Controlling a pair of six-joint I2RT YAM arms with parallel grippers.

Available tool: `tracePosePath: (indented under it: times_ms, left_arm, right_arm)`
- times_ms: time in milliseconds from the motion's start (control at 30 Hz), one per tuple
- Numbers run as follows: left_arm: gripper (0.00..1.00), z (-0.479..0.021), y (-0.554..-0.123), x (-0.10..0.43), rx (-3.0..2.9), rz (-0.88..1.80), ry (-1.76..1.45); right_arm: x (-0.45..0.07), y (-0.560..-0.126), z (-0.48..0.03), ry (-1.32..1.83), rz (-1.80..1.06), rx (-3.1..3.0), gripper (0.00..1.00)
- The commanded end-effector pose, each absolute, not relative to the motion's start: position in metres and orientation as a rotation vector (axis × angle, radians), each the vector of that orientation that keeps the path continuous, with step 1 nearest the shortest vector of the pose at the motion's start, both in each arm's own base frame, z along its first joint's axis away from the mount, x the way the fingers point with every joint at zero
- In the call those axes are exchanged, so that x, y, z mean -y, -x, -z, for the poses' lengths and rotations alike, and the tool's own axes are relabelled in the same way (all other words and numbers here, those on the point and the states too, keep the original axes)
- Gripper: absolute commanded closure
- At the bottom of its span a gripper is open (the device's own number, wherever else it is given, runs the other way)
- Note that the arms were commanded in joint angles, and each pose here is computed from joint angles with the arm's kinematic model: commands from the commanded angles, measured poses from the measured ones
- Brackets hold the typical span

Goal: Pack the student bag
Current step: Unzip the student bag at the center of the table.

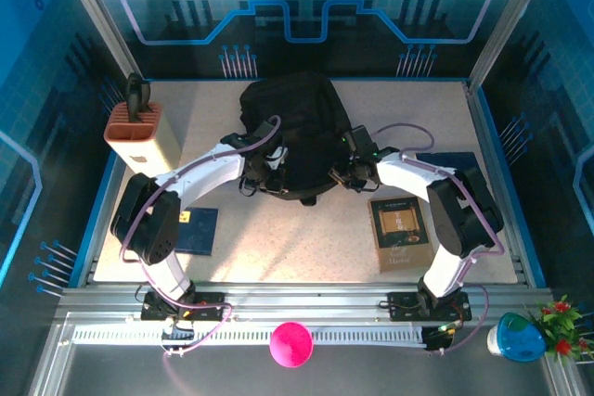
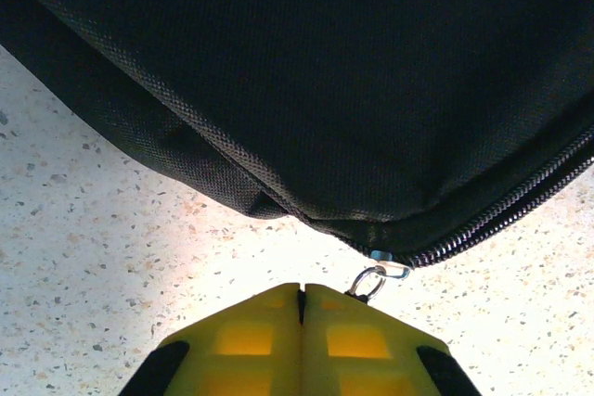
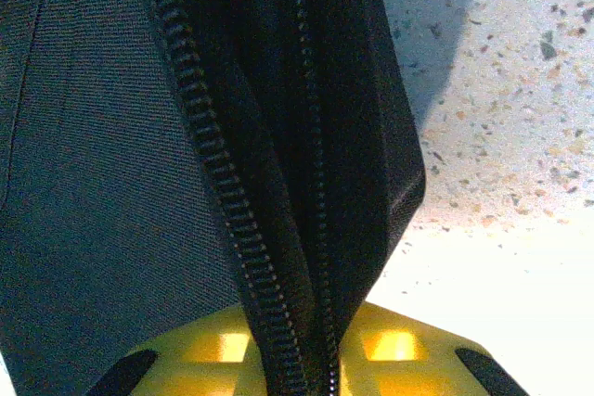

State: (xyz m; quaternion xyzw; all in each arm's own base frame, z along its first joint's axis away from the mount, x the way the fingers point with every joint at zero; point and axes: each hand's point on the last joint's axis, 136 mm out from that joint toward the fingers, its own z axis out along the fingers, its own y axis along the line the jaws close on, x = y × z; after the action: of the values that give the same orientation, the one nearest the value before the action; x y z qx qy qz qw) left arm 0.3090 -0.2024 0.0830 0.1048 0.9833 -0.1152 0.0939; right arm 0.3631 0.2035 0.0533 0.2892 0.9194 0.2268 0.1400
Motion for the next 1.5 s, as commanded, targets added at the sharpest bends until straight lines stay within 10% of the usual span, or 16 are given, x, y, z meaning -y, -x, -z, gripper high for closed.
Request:
tracePosePath:
  times_ms: [0, 433, 1133, 1467]
  left_arm:
    - [1.00, -0.079, -0.297, 0.184, -2.995, 0.247, -0.311]
    - [1.00, -0.122, -0.300, 0.227, -2.811, 0.627, -0.399]
    - [1.00, -0.055, -0.320, 0.169, -2.942, 0.090, -0.228]
    - [1.00, -0.085, -0.322, 0.220, -2.821, 0.486, -0.314]
  right_arm:
    - [-0.178, -0.383, -0.056, -0.852, -0.518, -2.594, 0.82]
    - [-0.166, -0.396, -0.064, -0.829, -0.459, -2.563, 0.82]
    - [-0.148, -0.396, -0.054, -0.829, -0.317, -2.577, 0.82]
    - [-0.184, -0.360, -0.086, -0.895, -0.600, -2.602, 0.43]
